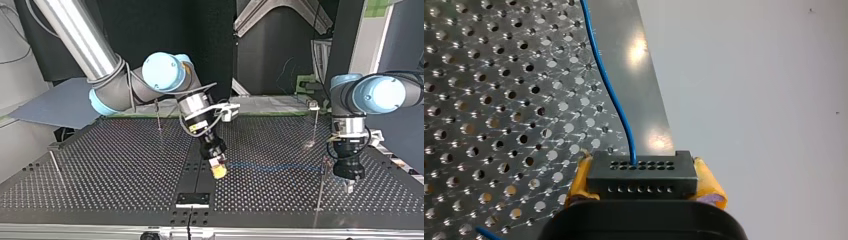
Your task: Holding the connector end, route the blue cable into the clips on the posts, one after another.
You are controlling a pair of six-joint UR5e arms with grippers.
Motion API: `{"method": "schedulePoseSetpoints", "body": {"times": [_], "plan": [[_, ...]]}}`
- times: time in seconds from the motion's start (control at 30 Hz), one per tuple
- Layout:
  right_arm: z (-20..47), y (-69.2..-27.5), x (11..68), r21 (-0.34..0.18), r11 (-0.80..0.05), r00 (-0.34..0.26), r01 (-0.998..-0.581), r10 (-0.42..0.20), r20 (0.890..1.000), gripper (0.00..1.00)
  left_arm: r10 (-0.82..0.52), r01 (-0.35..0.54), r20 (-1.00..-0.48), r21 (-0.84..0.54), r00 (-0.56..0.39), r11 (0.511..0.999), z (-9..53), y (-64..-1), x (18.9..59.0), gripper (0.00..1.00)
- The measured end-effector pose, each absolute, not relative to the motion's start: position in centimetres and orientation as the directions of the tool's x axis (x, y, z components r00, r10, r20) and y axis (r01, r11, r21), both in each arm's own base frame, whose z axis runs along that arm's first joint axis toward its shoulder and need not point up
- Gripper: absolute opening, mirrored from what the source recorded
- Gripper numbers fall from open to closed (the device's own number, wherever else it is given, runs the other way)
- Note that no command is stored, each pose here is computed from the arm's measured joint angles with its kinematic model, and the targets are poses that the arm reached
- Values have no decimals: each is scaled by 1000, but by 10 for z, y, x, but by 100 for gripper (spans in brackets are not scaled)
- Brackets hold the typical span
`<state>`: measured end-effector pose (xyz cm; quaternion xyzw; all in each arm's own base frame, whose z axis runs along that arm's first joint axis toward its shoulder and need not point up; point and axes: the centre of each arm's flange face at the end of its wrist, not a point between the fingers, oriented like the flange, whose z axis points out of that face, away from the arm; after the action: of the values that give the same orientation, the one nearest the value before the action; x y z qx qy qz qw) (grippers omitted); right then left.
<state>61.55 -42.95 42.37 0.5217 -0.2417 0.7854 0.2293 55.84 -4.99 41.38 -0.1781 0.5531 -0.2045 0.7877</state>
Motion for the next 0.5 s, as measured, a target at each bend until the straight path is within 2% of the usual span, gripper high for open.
{"method": "schedulePoseSetpoints", "body": {"times": [0.17, 0.33, 0.37, 0.5], "plan": [[428, -433, 614, -142, -776, -353, -615, 109, 929, 0, -522, 126, -798, -509, 301, 851, 413, -50, 559, 0], [427, -434, 613, -144, -773, -345, -617, 102, 933, 0, -524, 123, -798, -512, 297, 850, 412, -49, 559, 0], [427, -434, 613, -143, -772, -343, -619, 101, 934, 0, -526, 123, -798, -514, 295, 849, 412, -49, 559, 6], [425, -434, 612, -141, -767, -331, -626, 97, 939, 0, -537, 140, -794, -520, 285, 843, 412, -52, 559, 6]]}}
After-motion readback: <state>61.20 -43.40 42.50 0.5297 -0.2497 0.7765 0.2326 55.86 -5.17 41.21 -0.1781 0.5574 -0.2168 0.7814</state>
